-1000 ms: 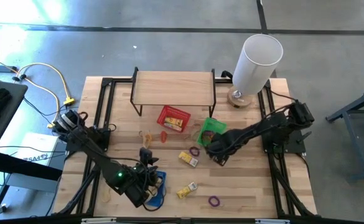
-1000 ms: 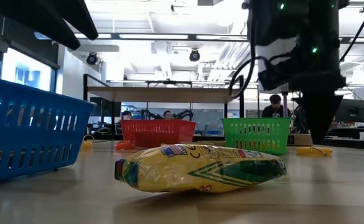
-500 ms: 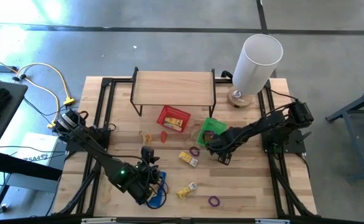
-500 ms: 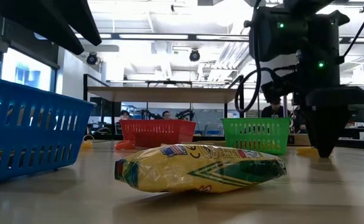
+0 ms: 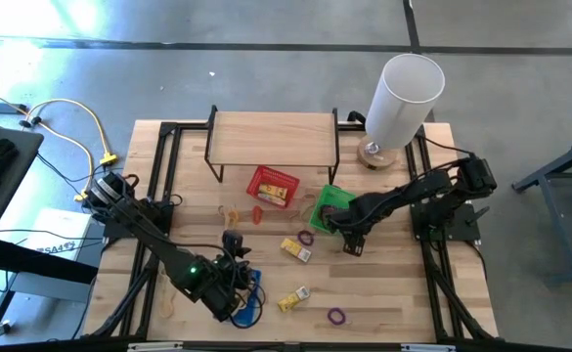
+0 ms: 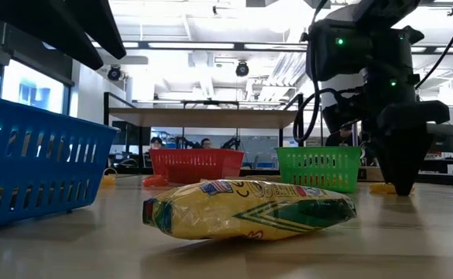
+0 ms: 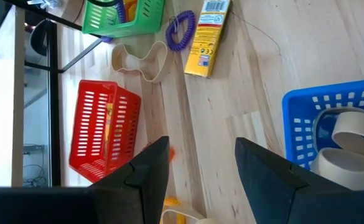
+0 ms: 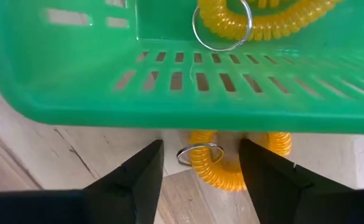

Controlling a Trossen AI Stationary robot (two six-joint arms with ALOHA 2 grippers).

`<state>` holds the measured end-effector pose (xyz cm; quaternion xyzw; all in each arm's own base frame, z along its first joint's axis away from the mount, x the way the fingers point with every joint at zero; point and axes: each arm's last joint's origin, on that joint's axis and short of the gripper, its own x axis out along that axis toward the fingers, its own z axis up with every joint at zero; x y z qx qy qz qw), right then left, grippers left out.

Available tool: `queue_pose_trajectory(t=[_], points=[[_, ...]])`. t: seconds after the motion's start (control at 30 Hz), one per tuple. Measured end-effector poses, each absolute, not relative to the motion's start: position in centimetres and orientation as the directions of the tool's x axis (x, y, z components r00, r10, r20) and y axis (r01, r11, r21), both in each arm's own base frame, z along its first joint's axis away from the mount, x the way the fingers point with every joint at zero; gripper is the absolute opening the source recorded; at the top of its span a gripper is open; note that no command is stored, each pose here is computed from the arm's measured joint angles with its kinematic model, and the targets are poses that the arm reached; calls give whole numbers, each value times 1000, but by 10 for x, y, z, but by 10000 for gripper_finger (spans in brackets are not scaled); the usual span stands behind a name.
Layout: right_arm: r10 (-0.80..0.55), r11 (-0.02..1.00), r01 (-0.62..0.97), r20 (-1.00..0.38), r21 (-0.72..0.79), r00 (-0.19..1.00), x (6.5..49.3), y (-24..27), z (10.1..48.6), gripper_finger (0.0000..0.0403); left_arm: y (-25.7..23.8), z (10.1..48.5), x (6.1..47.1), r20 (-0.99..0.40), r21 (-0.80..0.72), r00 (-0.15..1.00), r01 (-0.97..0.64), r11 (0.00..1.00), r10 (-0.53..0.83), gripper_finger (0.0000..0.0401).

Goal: Pick & Place Office Desk Supplies
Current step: Put the yellow spring keychain into the green bin

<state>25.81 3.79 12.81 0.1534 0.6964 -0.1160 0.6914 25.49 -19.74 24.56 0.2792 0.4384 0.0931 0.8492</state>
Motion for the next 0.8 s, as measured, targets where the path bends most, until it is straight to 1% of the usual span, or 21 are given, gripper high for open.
queue_pose_trajectory(t=[0.43, 0.5, 0.8], points=[[67, 928, 367, -998, 65, 6, 258, 39, 128, 77, -197, 246, 255, -694, 553, 598, 84, 829, 402, 174], [63, 928, 366, -998, 61, 7, 258, 39, 127, 69, -197, 246, 255, -695, 551, 597, 85, 830, 400, 174], [41, 939, 340, -999, 42, 8, 257, 47, 128, 68, -198, 245, 255, -703, 543, 593, 92, 835, 392, 174]])
